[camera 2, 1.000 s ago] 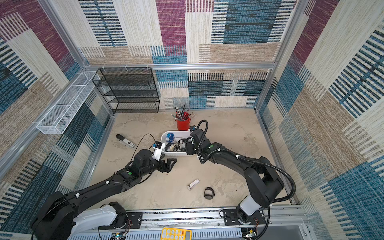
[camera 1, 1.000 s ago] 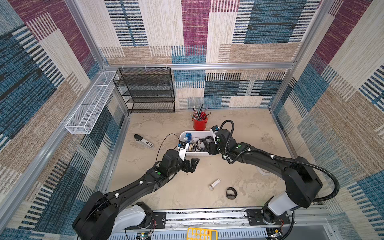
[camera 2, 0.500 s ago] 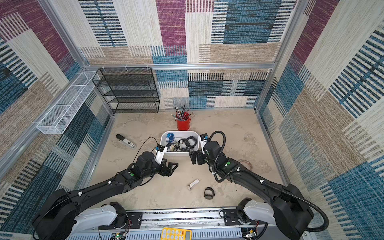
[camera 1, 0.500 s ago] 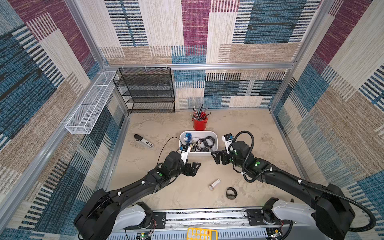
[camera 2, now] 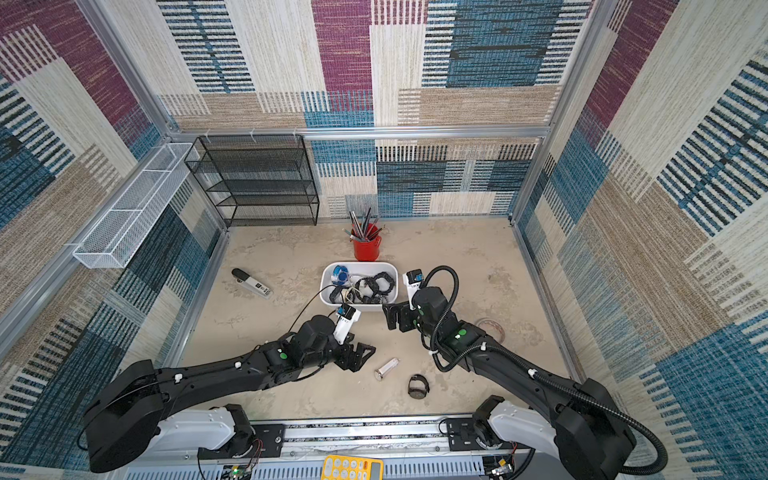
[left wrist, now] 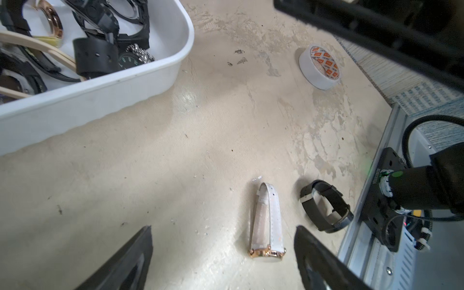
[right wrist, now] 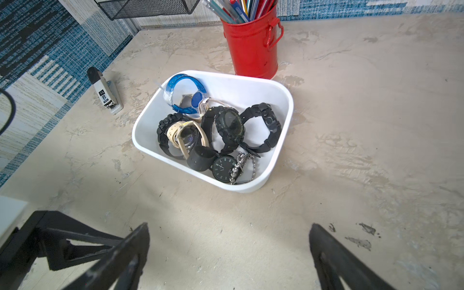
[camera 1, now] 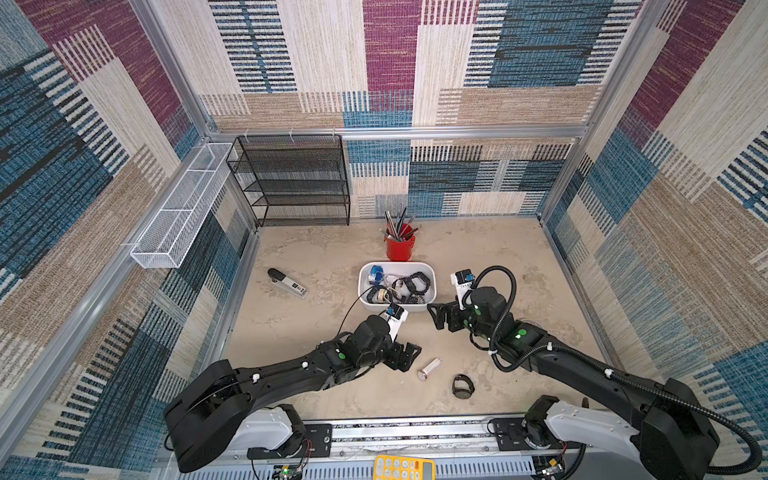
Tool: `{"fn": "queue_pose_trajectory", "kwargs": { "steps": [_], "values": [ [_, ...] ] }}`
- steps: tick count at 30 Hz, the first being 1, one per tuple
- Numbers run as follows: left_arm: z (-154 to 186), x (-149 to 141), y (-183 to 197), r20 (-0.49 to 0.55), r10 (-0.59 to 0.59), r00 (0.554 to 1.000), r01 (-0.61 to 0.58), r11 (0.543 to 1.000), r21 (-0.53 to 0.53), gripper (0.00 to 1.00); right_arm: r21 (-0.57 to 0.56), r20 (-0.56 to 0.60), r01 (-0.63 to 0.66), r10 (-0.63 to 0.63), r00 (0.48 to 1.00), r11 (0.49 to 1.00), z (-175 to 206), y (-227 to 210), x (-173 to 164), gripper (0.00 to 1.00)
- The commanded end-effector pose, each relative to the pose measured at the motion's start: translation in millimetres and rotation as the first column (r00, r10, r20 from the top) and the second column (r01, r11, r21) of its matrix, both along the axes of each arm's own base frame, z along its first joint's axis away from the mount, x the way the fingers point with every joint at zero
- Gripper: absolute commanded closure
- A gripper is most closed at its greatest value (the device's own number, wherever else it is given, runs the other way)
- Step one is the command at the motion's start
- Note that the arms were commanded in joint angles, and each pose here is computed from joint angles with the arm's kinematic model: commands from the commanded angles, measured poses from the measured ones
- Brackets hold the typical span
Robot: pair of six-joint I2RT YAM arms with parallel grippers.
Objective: Put the watch into the storage box
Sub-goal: Place the watch in the storage box, then pick up the watch at the center of the board.
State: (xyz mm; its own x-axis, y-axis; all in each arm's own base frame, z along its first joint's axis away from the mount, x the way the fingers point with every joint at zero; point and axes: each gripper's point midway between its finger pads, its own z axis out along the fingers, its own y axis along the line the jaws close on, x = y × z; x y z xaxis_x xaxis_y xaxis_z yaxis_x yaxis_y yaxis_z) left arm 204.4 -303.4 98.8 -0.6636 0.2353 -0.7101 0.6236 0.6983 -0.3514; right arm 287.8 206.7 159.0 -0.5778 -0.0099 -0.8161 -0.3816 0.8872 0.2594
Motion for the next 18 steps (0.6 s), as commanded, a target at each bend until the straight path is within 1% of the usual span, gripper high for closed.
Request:
{"fn": "queue_pose_trajectory", "kwargs": {
  "steps": [1,9,18],
  "values": [
    [-5,-2,-3,0.005,0.017,1.0,-0.017,0.998,0.052,0.12,0.003,0.006,0.055,-0.055,0.998,0.998,2,-9,2,0.0],
    [-14,-15,-27,0.026,-0.057,0.998,0.053,0.99,0.132,0.21,0.019,-0.028,0.099,-0.099,0.995,0.995,-6,-23,-11,0.0],
    [-29,-25,-51,0.019,-0.133,0.991,0.125,0.965,0.231,0.3,0.03,-0.057,0.136,-0.134,0.989,0.99,-12,-32,-18,0.0]
  ]
}}
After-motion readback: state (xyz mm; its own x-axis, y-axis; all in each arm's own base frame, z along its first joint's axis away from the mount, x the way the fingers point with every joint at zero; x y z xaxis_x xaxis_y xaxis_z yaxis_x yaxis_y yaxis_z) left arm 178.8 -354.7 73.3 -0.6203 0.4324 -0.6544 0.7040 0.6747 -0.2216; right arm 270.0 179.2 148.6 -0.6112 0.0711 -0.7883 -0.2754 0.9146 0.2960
